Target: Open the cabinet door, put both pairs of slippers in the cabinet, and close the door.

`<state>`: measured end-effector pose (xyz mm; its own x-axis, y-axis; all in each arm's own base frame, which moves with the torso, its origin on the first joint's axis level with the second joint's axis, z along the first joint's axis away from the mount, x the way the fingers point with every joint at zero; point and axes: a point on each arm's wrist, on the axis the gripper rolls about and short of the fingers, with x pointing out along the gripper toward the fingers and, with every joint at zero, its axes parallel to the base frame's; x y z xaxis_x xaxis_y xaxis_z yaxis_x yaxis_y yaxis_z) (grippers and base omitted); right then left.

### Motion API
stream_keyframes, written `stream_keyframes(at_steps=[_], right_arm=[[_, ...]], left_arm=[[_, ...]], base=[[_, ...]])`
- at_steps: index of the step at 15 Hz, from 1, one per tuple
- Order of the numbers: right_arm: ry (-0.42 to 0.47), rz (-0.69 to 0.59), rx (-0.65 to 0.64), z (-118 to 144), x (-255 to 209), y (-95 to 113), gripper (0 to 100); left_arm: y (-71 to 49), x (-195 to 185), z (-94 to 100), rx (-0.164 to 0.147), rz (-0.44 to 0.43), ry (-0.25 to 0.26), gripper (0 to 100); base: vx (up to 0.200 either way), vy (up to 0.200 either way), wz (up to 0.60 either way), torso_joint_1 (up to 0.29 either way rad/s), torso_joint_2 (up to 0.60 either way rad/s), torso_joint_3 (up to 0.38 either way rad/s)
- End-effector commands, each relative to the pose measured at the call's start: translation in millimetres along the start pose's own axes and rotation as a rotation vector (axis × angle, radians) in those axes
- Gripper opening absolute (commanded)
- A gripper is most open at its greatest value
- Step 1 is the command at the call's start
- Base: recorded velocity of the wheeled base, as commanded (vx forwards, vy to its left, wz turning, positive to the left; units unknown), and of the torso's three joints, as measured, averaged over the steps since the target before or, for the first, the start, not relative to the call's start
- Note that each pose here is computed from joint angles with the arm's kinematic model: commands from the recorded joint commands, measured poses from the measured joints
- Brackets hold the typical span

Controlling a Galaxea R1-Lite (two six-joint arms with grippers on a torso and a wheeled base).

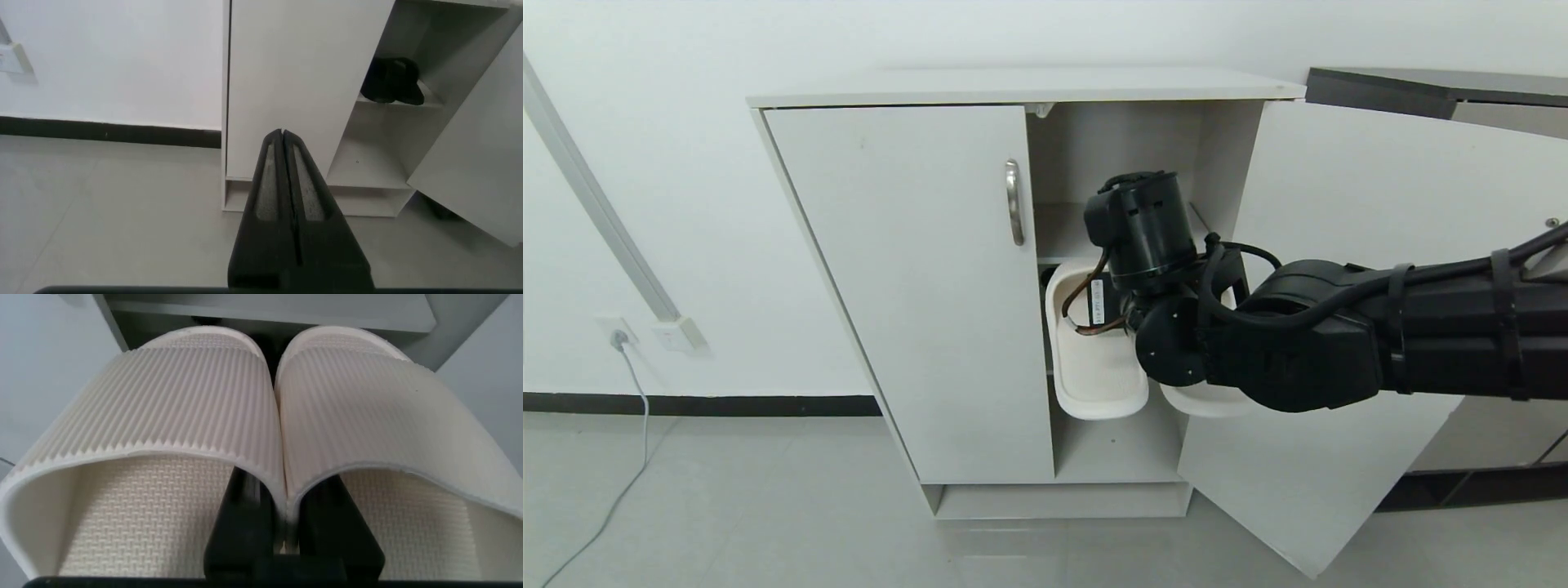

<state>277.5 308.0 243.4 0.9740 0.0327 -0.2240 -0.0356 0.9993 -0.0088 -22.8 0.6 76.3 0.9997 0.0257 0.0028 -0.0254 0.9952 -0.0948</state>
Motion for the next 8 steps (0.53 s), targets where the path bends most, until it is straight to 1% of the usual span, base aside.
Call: stream_keyframes(at_steps=[1,8], right_arm=[[-0.002,-0.003,-0.001,1.4,0.3,-1.9,0],[-0.011,-0.014,0.004,6.9,1.1,-8.2,0]], left_arm=[[0.0,0.1,0.0,0.000,0.000,0.001,0],[0.0,0.1,0.0,0.001,0.000,0.001,0]], base=[[0.000,0.000,0.00,0.000,0.00,0.000],[0.200,0.000,0.00,0.004,0.00,0.002]])
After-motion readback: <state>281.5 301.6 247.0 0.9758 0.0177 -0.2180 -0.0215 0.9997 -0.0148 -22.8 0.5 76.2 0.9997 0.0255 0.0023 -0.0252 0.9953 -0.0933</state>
